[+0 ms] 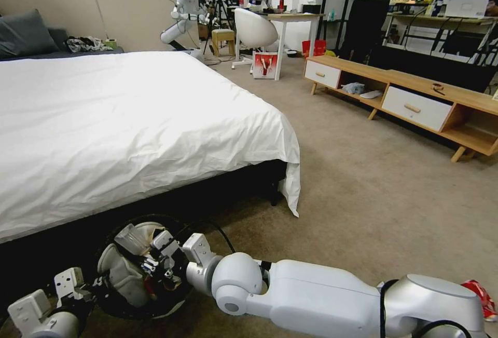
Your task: Pick up the trash bin and place the garbage on the floor into it.
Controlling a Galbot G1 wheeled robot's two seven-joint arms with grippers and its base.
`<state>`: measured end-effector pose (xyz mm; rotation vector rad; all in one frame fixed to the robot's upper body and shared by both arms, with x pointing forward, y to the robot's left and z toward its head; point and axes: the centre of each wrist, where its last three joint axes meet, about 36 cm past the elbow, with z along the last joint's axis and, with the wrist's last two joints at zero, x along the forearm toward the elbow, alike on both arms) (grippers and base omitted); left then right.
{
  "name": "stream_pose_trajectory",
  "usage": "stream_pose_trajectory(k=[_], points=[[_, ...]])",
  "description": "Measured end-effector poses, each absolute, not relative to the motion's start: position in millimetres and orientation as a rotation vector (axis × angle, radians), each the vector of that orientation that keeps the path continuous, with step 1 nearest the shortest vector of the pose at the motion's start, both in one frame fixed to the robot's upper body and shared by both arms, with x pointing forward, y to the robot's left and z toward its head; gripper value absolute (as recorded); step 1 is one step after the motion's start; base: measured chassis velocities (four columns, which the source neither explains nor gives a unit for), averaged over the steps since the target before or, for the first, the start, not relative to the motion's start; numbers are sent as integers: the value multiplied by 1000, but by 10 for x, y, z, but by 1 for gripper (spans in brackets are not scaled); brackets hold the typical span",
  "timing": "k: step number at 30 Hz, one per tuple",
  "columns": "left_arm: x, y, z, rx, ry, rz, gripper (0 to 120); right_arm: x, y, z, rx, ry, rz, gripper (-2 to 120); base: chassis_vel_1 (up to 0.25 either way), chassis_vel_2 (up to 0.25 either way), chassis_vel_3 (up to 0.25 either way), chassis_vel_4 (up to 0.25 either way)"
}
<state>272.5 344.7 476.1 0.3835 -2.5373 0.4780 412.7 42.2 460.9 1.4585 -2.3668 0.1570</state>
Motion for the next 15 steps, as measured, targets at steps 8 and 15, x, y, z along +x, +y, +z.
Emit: stream_pose_trajectory(k=[8, 15], points=[[2743, 3462, 4729, 381, -2532, 484, 3, 4159, 442, 4472, 1443, -2363, 167, 26, 0, 0, 0, 0], [2761, 3455, 4696, 377, -2525, 487, 3, 4146, 421, 4387, 1431, -2354, 172, 26, 0, 0, 0, 0]])
